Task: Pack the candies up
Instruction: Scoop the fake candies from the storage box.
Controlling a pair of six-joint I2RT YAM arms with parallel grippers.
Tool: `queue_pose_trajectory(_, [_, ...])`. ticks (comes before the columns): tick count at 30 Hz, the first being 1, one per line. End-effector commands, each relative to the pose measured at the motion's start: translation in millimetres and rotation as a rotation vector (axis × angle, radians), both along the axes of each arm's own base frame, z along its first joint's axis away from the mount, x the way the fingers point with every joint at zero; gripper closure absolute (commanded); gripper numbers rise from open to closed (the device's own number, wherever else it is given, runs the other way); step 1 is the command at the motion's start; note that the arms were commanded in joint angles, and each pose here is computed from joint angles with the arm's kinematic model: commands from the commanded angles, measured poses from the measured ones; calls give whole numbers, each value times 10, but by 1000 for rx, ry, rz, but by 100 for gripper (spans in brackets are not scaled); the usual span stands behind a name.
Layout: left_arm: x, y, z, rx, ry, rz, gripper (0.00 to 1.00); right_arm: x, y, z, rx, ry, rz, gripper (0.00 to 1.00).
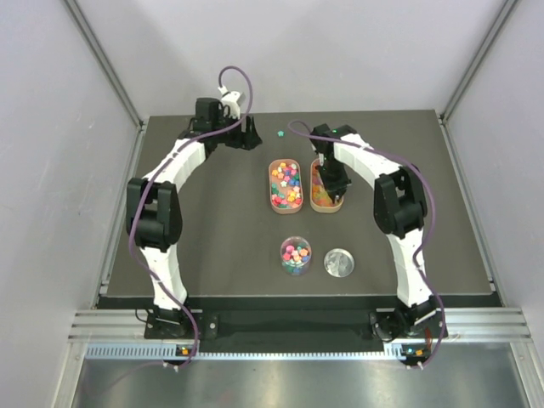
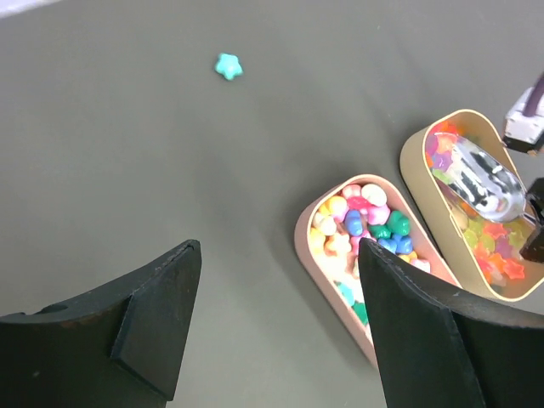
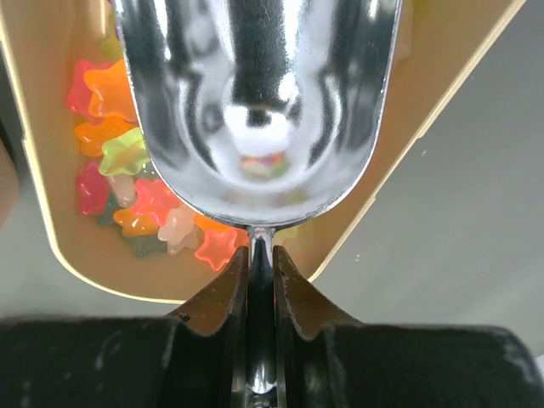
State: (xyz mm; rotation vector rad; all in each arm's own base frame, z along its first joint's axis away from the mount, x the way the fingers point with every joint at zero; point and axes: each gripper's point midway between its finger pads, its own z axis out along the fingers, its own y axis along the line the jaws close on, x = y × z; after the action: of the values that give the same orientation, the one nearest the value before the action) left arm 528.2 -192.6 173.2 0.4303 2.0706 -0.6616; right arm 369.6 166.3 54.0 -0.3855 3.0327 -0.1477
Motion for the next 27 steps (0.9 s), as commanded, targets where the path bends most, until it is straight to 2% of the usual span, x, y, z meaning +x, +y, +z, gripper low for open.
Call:
queue_pose_trajectory(1, [-153, 70, 364, 26, -88, -12, 21, 93, 14, 195, 65, -91, -11, 100])
queue_pose_trajectory(5, [-243, 132, 332, 39, -69, -6, 21, 43, 56, 145, 124, -148, -8, 100])
queue_pose_trajectory(11, [-335, 204, 279, 73, -68, -6, 21, -104, 17, -54, 120, -117, -34, 100])
queue_pose_trajectory(19, [-386, 214, 256, 84, -57, -15, 21, 71, 131, 16, 181, -243, -19, 100])
queue_pose_trajectory(27, [-394, 237, 252, 107, -63, -21, 21, -54, 138, -90, 198, -309, 4, 100])
